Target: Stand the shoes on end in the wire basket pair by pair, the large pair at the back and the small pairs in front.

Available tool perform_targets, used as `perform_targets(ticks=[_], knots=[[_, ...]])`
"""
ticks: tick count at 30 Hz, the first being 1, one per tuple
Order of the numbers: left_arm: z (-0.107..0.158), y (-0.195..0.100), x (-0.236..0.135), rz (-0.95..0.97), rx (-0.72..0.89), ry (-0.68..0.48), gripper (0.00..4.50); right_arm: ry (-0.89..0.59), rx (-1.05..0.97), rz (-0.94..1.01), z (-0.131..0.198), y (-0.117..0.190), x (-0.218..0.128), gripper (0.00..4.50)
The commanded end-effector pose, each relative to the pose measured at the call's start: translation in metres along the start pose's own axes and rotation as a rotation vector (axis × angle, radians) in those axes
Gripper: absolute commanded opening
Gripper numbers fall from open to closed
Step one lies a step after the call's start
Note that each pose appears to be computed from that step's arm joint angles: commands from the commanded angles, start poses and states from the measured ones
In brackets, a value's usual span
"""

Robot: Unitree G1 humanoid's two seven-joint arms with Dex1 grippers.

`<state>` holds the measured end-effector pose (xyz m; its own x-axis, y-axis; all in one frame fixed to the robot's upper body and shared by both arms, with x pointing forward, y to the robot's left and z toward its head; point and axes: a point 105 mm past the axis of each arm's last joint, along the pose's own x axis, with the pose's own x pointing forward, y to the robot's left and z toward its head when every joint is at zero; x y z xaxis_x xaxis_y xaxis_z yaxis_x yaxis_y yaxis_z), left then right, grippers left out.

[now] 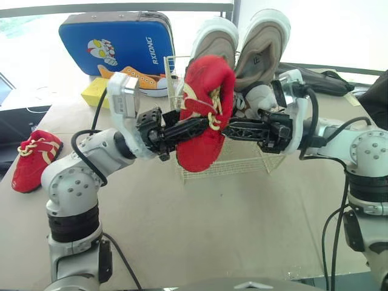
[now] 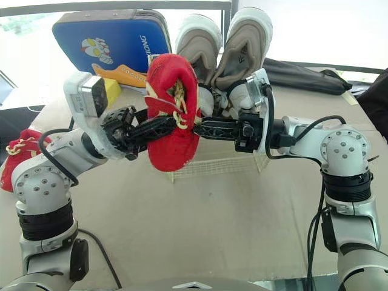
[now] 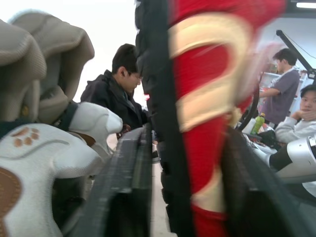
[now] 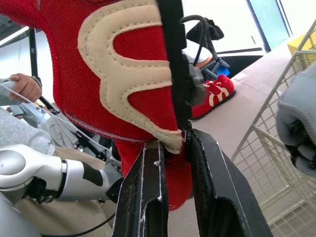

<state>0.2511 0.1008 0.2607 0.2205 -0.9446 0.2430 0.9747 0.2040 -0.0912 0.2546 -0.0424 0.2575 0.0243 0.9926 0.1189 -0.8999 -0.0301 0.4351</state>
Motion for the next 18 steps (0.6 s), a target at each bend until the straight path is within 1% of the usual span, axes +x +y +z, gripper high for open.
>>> perform_targets(ticks=[1, 2, 3, 5, 8, 9, 11, 14, 15, 16, 18], knots=[[-0.006, -0.011, 0.007, -0.024, -0.022, 0.045, 3.97, -0.006, -0.072, 0.131, 0.003, 0.03, 0.004, 0.0], [-0.006, -0.01, 0.006, -0.016, -0.04, 0.04, 4.36, -0.013, -0.081, 0.126, 0.004, 0.03, 0.002, 0.0], [-0.007, -0.009, 0.005, -0.009, -0.053, 0.048, 4.44, -0.028, -0.086, 0.121, 0.004, 0.03, 0.001, 0.0], [-0.007, -0.007, 0.001, 0.008, -0.052, 0.061, 4.44, -0.059, -0.101, 0.091, 0.006, 0.029, -0.003, 0.0], [0.006, -0.006, -0.012, 0.032, -0.078, 0.06, 4.44, -0.112, -0.118, 0.026, 0.01, 0.026, -0.015, 0.0], [0.007, -0.007, -0.019, 0.04, -0.086, 0.081, 4.44, -0.131, -0.119, -0.004, 0.011, 0.023, -0.02, 0.0], [0.003, -0.015, -0.033, 0.037, -0.097, 0.157, 4.44, -0.165, -0.149, -0.076, 0.013, 0.02, -0.034, 0.0], [-0.003, -0.028, -0.045, 0.037, -0.121, 0.24, 4.44, -0.233, -0.214, -0.189, 0.02, 0.014, -0.056, 0.0], [-0.006, -0.032, -0.047, 0.034, -0.117, 0.267, 4.44, -0.24, -0.25, -0.228, 0.021, 0.012, -0.063, 0.0], [-0.012, -0.035, -0.048, 0.048, -0.087, 0.312, 4.44, -0.249, -0.336, -0.287, 0.023, 0.01, -0.073, 0.0], [-0.021, -0.039, -0.049, 0.065, -0.035, 0.364, 4.44, -0.232, -0.471, -0.347, 0.022, 0.01, -0.084, 0.0]])
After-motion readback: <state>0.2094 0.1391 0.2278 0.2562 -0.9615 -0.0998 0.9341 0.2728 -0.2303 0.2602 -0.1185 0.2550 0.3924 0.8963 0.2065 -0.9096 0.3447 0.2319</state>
